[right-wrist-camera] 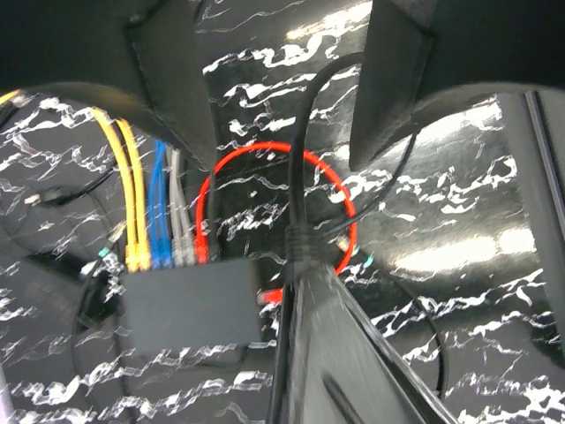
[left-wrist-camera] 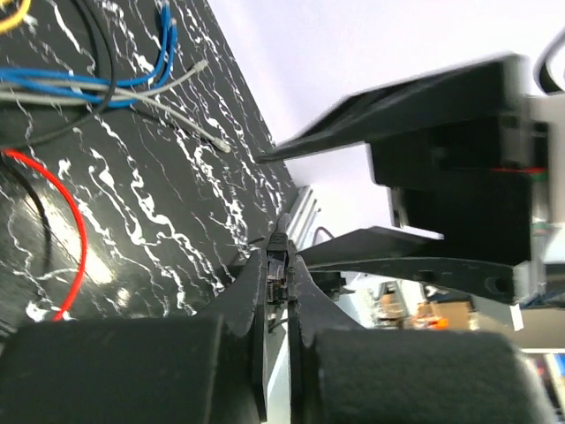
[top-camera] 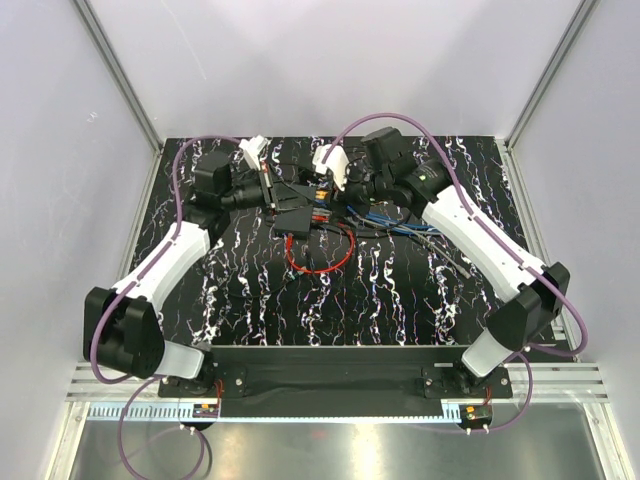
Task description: Insert the plug into the switch port
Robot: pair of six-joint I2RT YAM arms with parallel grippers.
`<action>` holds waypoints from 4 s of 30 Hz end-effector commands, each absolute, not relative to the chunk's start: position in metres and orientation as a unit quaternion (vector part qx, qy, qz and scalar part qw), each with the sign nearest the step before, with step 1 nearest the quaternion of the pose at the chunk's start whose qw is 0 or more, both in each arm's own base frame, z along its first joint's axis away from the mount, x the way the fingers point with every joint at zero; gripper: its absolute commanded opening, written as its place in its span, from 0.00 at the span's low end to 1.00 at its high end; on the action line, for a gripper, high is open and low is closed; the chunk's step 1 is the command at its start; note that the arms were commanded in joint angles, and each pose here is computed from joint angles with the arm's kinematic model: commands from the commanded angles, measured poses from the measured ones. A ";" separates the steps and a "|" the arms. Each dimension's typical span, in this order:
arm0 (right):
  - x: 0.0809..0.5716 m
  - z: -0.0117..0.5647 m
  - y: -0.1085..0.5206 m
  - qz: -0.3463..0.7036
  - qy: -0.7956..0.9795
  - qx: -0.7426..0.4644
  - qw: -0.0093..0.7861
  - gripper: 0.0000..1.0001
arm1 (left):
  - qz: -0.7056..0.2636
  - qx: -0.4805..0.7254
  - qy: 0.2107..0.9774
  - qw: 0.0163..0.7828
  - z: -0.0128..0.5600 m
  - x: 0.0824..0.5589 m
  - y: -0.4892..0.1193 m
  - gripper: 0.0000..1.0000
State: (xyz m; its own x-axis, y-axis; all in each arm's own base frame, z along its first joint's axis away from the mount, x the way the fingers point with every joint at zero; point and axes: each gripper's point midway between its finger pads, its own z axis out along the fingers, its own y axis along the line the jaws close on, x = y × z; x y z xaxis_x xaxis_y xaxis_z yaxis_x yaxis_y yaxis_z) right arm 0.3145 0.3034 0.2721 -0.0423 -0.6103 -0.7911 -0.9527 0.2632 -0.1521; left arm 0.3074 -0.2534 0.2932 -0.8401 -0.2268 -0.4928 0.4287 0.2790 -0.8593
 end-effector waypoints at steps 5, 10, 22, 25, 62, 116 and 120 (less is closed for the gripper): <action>0.309 0.306 0.317 0.227 0.613 -0.598 0.464 0.44 | -0.618 0.005 0.744 0.255 0.302 0.317 -0.260 0.00; 0.313 0.300 0.320 0.223 0.603 -0.607 0.467 0.41 | -0.619 -0.008 0.749 0.238 0.300 0.315 -0.262 0.00; 0.324 0.305 0.327 0.222 0.602 -0.601 0.477 0.40 | -0.620 0.005 0.750 0.231 0.297 0.305 -0.269 0.00; 0.322 0.299 0.326 0.221 0.601 -0.608 0.469 0.39 | -0.622 0.006 0.749 0.230 0.298 0.305 -0.269 0.00; 0.358 0.224 0.278 0.159 0.671 -0.590 0.420 0.00 | -0.514 0.002 0.788 0.339 0.274 0.371 -0.217 0.53; 0.420 0.028 0.349 0.215 0.754 -0.566 0.254 0.00 | -0.351 0.005 0.910 0.222 0.070 0.464 -0.186 0.47; 0.411 0.024 0.353 0.219 0.746 -0.582 0.239 0.00 | -0.352 0.009 0.910 0.219 0.069 0.462 -0.191 0.44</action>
State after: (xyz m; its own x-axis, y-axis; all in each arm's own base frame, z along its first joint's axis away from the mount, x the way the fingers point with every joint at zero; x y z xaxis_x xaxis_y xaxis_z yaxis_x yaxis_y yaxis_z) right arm 0.4206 0.3297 0.0182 -0.2658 -0.7652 -0.5864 -0.9528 0.3012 0.0388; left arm 0.4527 -0.1822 0.0576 -0.9185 -0.1629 -0.3602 0.1131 0.7649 -0.6342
